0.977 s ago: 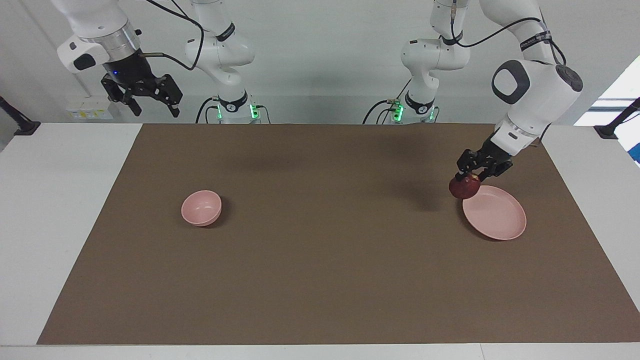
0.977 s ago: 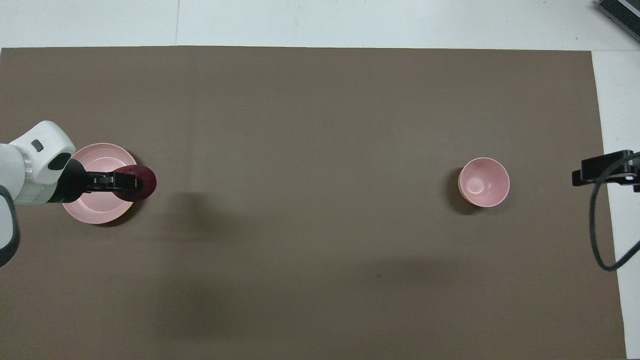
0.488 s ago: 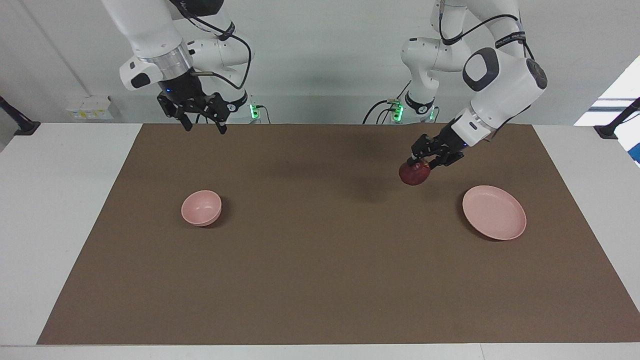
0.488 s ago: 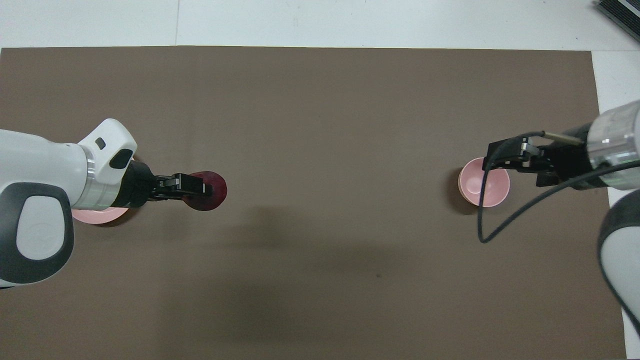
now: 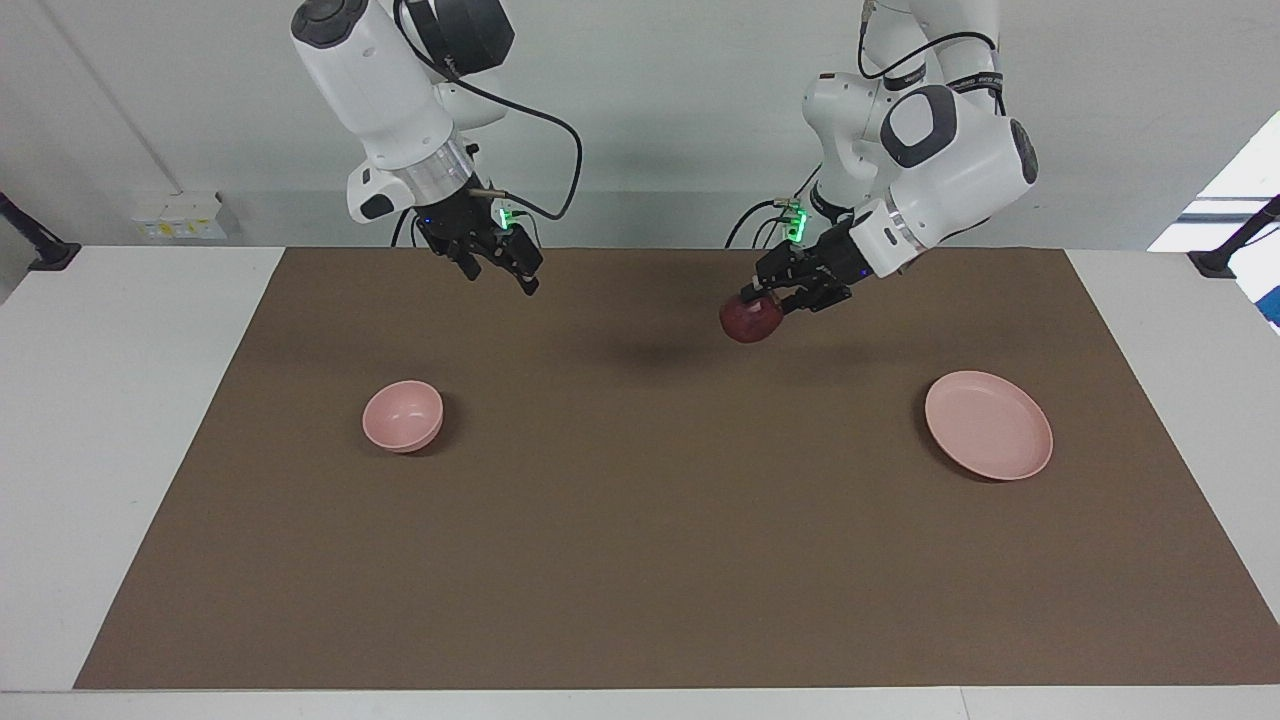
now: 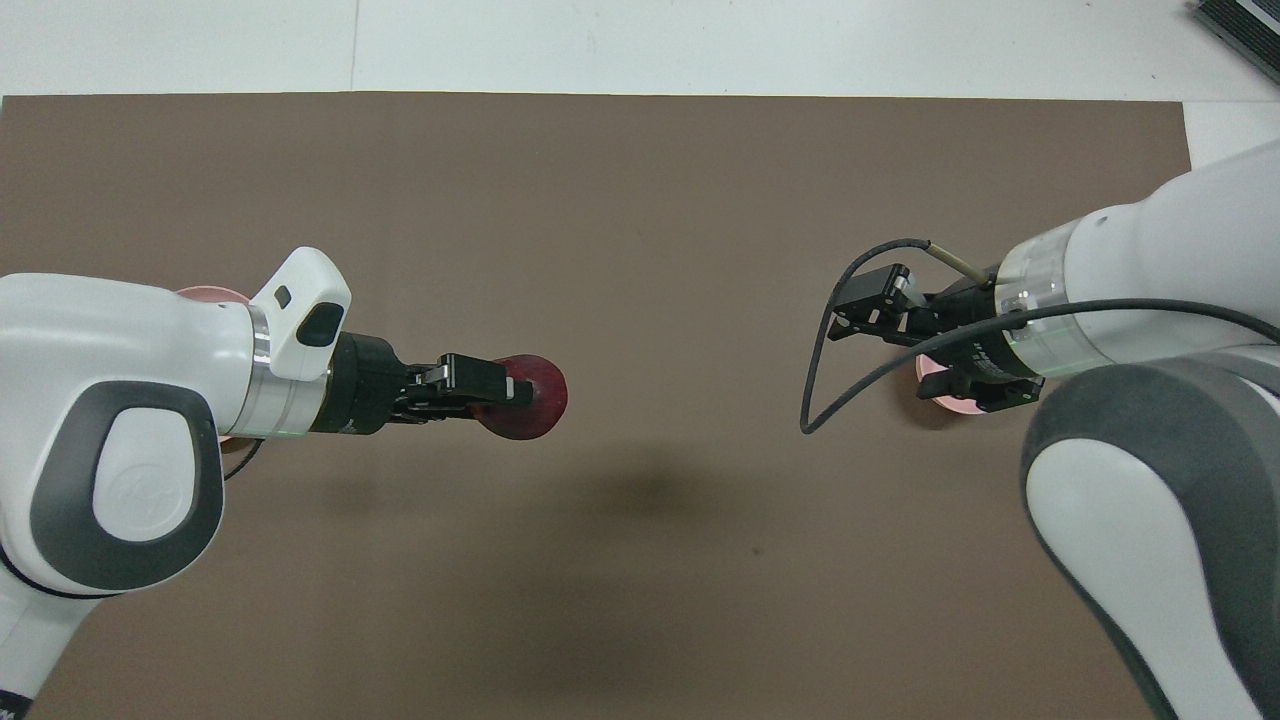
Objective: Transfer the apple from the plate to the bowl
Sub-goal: 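Lift the apple with the left gripper while the right gripper approaches, then close the right gripper on the apple held by the left gripper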
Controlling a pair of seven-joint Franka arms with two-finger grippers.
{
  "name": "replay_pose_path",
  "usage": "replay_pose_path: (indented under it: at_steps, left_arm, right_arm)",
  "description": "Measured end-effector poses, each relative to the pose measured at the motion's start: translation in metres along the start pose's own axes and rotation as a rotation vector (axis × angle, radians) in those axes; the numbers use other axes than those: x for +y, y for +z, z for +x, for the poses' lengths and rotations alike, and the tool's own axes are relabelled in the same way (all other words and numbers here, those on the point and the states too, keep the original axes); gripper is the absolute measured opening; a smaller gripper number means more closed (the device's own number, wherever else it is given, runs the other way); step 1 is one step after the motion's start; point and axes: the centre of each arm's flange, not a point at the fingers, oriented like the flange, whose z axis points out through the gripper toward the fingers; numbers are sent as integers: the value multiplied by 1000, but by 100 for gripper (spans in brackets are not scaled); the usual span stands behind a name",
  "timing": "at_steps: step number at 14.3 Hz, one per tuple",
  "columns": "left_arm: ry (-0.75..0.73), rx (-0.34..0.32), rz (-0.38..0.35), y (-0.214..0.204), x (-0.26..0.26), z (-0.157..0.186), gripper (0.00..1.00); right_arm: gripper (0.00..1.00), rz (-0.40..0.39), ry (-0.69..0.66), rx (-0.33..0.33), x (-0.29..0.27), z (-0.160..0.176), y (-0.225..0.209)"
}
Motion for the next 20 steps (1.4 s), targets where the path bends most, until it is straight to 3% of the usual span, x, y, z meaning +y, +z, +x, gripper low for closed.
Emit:
replay_pose_path:
  at_steps: [4, 8, 11, 16, 20]
  left_arm:
    - [-7, 43, -70, 19, 31, -9, 68]
    - [-22, 150, -122, 31, 56, -13, 68]
    - [-42, 230, -134, 40, 75, -20, 68]
    - [-46, 246, -138, 41, 79, -22, 68]
    - [-44, 245, -138, 41, 80, -23, 68]
  right_arm:
    - [100, 126, 240, -108, -19, 1, 28]
    - [100, 255, 517, -265, -36, 2, 41]
    - [100, 288, 617, -340, -40, 3, 45]
    - [100, 313, 686, -385, -52, -6, 52]
    - [100, 316, 678, -367, -74, -22, 74]
